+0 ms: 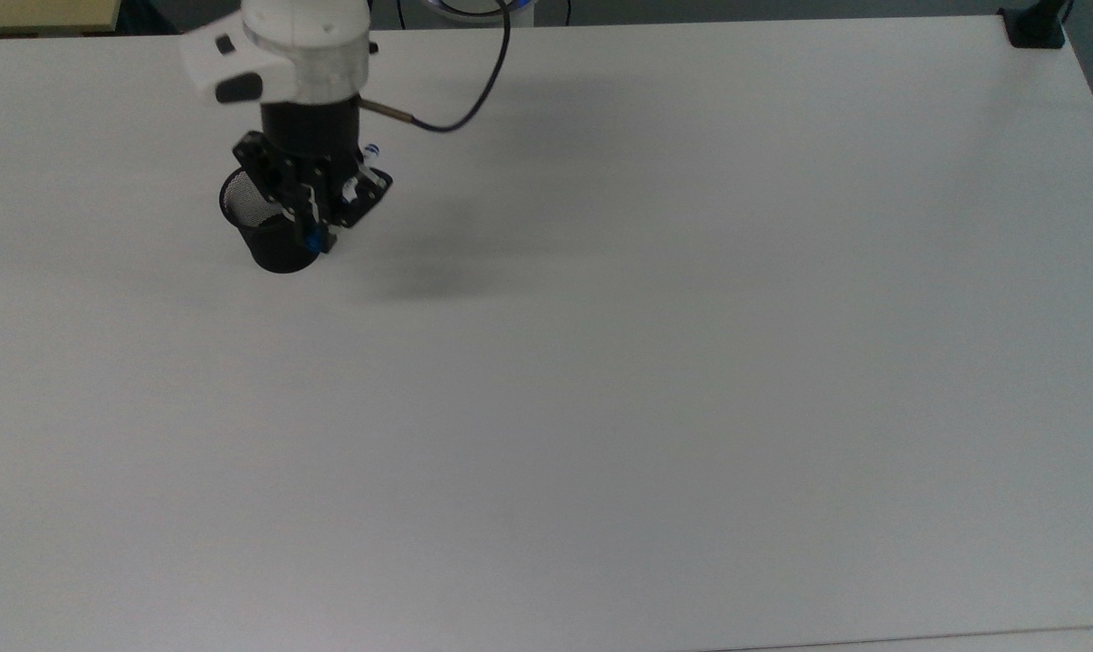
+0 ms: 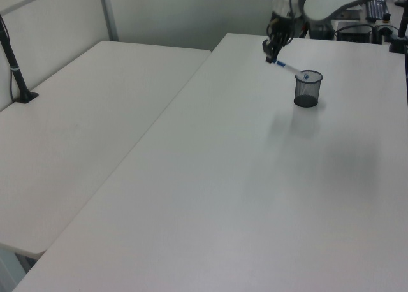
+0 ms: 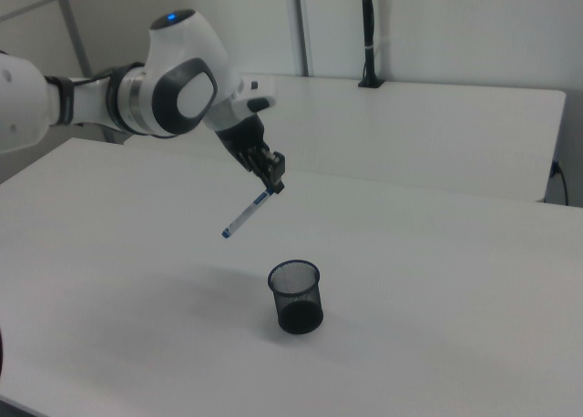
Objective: Insert the marker
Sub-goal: 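Lift the marker and carry it over the black mesh cup, then lower the marker into the cup and open the gripper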
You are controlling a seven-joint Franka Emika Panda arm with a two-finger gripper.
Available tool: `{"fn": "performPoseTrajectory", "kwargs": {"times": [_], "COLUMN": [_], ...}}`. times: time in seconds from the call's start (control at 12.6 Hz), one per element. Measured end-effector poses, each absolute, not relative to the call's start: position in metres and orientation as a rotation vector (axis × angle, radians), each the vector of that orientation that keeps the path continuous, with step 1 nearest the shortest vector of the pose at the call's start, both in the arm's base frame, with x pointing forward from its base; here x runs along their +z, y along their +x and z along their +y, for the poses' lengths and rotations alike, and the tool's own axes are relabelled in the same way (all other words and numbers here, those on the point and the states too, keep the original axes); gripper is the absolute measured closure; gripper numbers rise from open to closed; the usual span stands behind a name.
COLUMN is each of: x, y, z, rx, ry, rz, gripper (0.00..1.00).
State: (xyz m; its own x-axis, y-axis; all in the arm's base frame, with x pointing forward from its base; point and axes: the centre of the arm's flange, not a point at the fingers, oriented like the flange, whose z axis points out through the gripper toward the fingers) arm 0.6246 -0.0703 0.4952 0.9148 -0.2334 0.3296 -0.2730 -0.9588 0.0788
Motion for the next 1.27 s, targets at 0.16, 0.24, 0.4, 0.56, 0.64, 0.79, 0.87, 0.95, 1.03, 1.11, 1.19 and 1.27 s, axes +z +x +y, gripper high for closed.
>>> {"fn": "performPoseTrajectory", "kwargs": {"times": [0.16,0.24,0.4,0.56,0.64,0.79,0.87,0.95,1.03,1.11,1.19,1.27], "x": [0.518,0.519,0.514,0.5,0.492,0.478,0.471,0.464,0.455,0.45,0.444,0.436], "y": [0.602,0.595,0.582,0.574,0.571,0.566,0.565,0.564,0.564,0.564,0.562,0.56], "z": [-0.098,-0.106,-0.123,-0.137,-0.144,-0.154,-0.157,-0.159,-0.159,-0.158,-0.157,-0.155], "rx": [0.512,0.535,0.649,0.763,0.817,0.897,0.924,0.94,0.965,0.979,0.999,1.021], "ry": [2.941,2.935,2.904,2.864,2.84,2.801,2.786,2.778,2.768,2.763,2.757,2.749], "rz": [-0.3,-0.264,-0.214,-0.175,-0.155,-0.136,-0.126,-0.119,-0.112,-0.108,-0.101,-0.094], "gripper": [0.81,0.81,0.81,0.81,0.81,0.81,0.81,0.81,0.81,0.81,0.81,0.81]}}
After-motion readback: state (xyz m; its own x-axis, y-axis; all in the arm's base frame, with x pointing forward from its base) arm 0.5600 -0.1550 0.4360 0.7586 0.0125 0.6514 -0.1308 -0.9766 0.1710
